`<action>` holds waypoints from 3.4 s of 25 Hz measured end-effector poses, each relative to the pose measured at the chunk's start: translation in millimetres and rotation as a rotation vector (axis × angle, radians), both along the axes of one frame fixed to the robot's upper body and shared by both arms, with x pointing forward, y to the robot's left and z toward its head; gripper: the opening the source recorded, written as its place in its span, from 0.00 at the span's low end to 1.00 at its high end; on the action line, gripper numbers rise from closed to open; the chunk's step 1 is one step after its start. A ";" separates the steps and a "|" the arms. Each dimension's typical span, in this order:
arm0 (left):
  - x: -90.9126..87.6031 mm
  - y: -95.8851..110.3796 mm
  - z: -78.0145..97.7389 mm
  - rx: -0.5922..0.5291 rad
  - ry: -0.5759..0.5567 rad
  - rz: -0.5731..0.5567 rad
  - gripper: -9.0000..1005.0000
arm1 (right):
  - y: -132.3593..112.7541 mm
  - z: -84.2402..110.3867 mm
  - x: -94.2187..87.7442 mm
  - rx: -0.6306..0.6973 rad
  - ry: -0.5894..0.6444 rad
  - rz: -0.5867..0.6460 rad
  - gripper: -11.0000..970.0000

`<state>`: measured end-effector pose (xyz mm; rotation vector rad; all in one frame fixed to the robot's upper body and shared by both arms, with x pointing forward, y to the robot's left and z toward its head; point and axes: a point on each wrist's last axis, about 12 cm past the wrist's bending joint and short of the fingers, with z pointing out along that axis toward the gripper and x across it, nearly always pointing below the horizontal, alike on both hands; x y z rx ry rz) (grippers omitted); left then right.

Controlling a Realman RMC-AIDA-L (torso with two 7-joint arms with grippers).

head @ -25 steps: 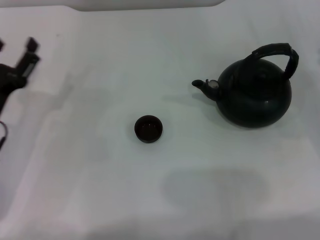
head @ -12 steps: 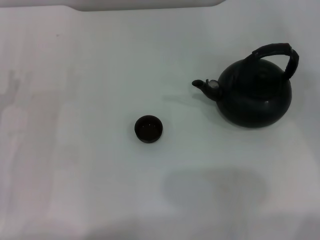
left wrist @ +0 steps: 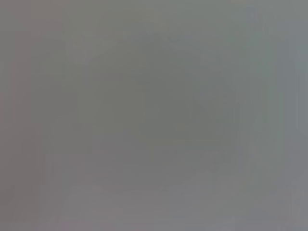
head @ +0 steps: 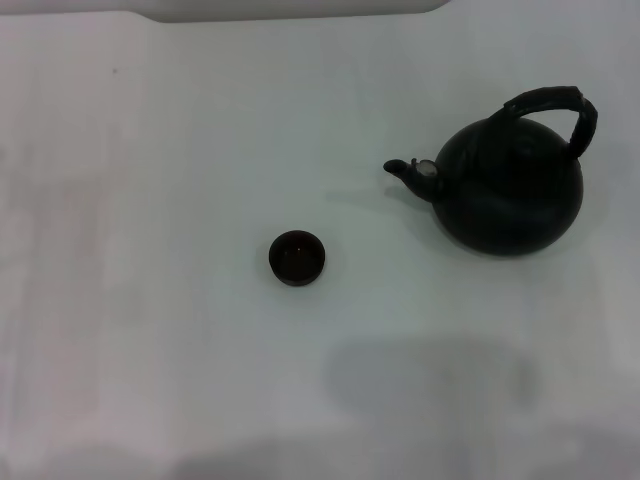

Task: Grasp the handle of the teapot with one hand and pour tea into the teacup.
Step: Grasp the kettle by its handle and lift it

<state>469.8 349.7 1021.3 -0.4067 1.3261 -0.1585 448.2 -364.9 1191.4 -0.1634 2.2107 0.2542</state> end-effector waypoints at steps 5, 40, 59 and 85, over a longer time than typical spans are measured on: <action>4.3 3.4 3.6 -0.007 -0.018 0.025 0.88 | 26.8 -21.1 -11.1 0.055 0.058 0.005 0.84; 20.6 9.0 8.1 0.015 -0.005 0.040 0.88 | 89.2 -86.9 41.9 0.089 0.020 -0.022 0.84; 17.5 12.2 6.4 0.016 0.003 0.058 0.88 | 91.2 -89.1 53.6 0.089 0.011 -0.023 0.55; 14.8 11.8 5.0 0.006 0.003 0.062 0.87 | 116.2 -53.0 68.3 -0.017 -0.079 0.173 0.19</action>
